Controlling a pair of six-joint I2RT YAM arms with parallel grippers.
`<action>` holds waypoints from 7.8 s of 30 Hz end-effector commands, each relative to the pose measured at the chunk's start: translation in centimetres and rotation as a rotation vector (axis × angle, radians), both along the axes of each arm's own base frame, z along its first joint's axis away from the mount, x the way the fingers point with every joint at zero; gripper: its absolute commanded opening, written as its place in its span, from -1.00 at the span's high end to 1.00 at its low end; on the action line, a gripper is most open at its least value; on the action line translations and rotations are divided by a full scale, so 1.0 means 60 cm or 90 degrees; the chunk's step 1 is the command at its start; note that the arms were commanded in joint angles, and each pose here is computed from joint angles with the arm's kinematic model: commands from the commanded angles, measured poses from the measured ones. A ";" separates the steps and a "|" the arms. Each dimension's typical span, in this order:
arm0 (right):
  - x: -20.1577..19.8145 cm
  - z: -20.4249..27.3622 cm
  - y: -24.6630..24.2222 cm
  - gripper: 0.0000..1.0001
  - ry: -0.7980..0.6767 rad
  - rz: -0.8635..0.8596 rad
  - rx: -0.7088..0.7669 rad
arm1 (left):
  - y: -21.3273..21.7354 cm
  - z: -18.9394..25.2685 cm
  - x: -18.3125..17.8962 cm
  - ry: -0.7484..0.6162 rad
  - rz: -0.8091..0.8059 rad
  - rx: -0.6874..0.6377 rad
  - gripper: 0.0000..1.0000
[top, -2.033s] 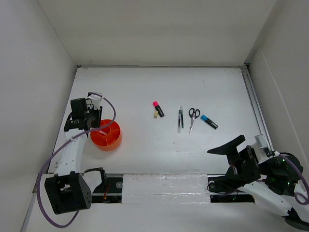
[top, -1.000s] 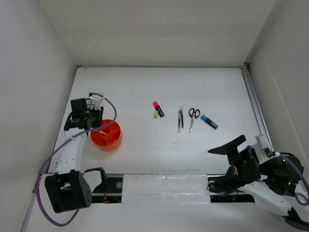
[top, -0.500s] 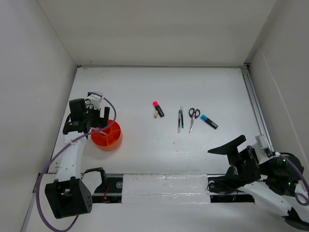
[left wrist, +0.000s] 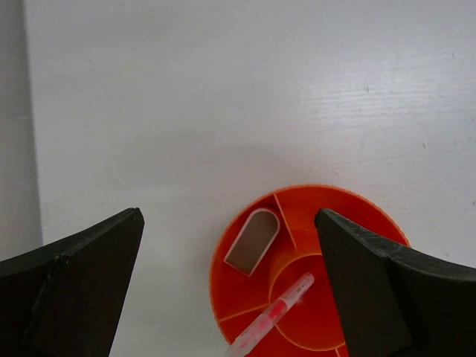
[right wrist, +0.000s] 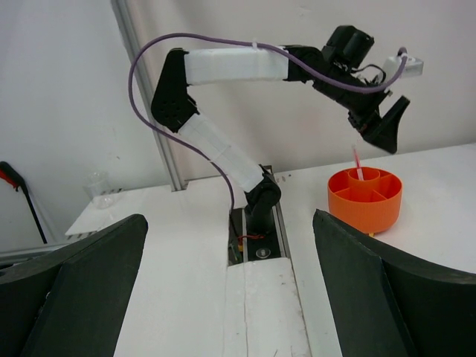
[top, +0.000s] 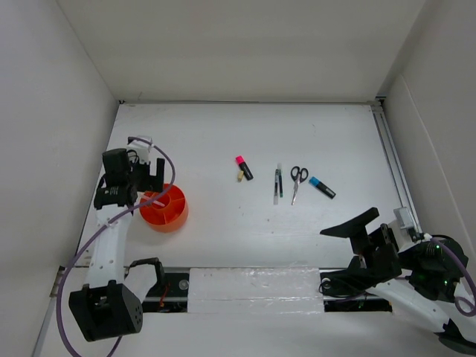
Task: Sort the stationery into containers
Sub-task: Place the stapler in the storage box, then pick up the pen from the center of the board, then place the pen in the storage box.
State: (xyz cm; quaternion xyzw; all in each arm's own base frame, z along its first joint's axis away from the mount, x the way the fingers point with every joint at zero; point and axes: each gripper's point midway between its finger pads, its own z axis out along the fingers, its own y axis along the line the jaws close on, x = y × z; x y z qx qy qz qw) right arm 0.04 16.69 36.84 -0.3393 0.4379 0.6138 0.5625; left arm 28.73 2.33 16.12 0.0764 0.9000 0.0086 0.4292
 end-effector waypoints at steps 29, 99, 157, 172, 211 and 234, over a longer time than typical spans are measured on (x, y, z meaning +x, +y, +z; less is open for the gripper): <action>0.400 -0.137 0.030 -0.98 0.505 -0.681 -0.233 | -0.175 0.373 -0.059 -0.259 -0.020 -0.586 -1.00; 0.552 -0.609 0.050 1.00 0.666 -0.681 -0.715 | -0.179 0.278 -0.154 -0.329 0.010 -0.440 -1.00; 0.275 -0.061 0.478 1.00 0.323 -0.187 -0.024 | -0.300 0.230 -0.147 -0.169 -0.195 -0.462 0.20; 0.282 -0.094 0.508 -0.38 0.294 -0.197 -0.084 | -0.236 0.252 -0.122 -0.256 -0.061 -0.434 1.00; 0.242 -0.153 0.300 -0.98 0.296 -0.268 -0.117 | 0.002 0.078 -0.020 -0.319 0.407 -0.026 1.00; 0.246 -0.167 0.292 -0.98 0.293 -0.281 -0.121 | -0.016 0.043 -0.010 -0.280 0.400 -0.052 0.37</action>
